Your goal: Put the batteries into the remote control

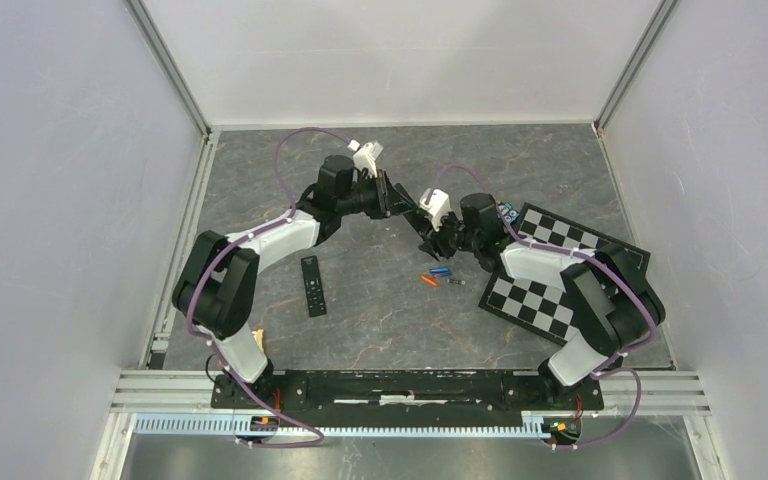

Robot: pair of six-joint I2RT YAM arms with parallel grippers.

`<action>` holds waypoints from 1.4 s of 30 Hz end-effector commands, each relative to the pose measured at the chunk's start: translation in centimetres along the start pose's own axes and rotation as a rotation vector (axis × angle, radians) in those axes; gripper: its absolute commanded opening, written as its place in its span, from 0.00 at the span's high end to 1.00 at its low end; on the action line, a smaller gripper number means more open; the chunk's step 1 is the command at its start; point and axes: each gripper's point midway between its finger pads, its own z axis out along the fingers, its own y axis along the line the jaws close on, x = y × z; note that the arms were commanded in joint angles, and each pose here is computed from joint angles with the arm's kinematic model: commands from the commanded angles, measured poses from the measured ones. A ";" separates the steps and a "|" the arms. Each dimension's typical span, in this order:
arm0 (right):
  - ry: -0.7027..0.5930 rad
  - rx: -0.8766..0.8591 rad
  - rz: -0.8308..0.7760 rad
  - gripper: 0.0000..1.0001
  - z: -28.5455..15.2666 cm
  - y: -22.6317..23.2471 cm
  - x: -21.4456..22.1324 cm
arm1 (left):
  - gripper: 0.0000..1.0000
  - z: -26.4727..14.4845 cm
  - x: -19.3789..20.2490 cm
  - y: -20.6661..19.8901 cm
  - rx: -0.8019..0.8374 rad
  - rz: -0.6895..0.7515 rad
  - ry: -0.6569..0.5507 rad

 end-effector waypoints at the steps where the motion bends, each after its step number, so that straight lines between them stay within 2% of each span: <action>1: -0.083 0.040 -0.020 0.57 -1.3 -1.0 -2.6 | 0.98 -1.0 -0.7 4.1 -0.204 0.002 -0.059; 5: -0.069 0.021 -0.006 0.54 -1.3 -0.5 -2.1 | 0.98 -0.8 -0.3 4.1 -0.187 -0.006 -0.053; 8: -0.065 0.003 -0.003 0.43 -1.3 -0.3 -2.1 | 0.98 -0.7 -0.4 3.7 -0.160 0.000 -0.057; 11: -0.048 0.056 0.003 0.35 -1.3 -1.2 -2.0 | 0.98 -0.8 -0.6 3.8 -0.174 0.002 -0.070; 16: -0.037 0.139 0.023 0.33 -1.5 -2.8 -2.2 | 0.98 -0.8 -0.6 4.3 -0.196 -0.005 -0.075; 21: -0.133 0.119 0.107 0.33 -1.2 -2.3 -4.2 | 0.98 -0.8 -0.5 4.0 -0.197 0.018 -0.076; 26: -0.264 0.085 0.230 0.18 -0.9 -1.7 -6.7 | 0.98 -1.1 -0.8 3.6 -0.222 0.124 -0.096; 30: -0.263 0.131 0.291 0.17 -0.4 -2.7 -6.8 | 0.98 -1.2 -0.5 3.3 -0.250 0.270 -0.133; 35: -0.212 0.231 0.323 0.20 -1.2 -3.9 -5.5 | 0.98 -2.6 -2.1 3.9 -0.311 0.309 -0.256; 42: -0.188 0.246 0.364 0.20 -2.3 -3.5 -4.8 | 0.98 -5.5 -5.2 6.4 -0.533 0.343 -0.389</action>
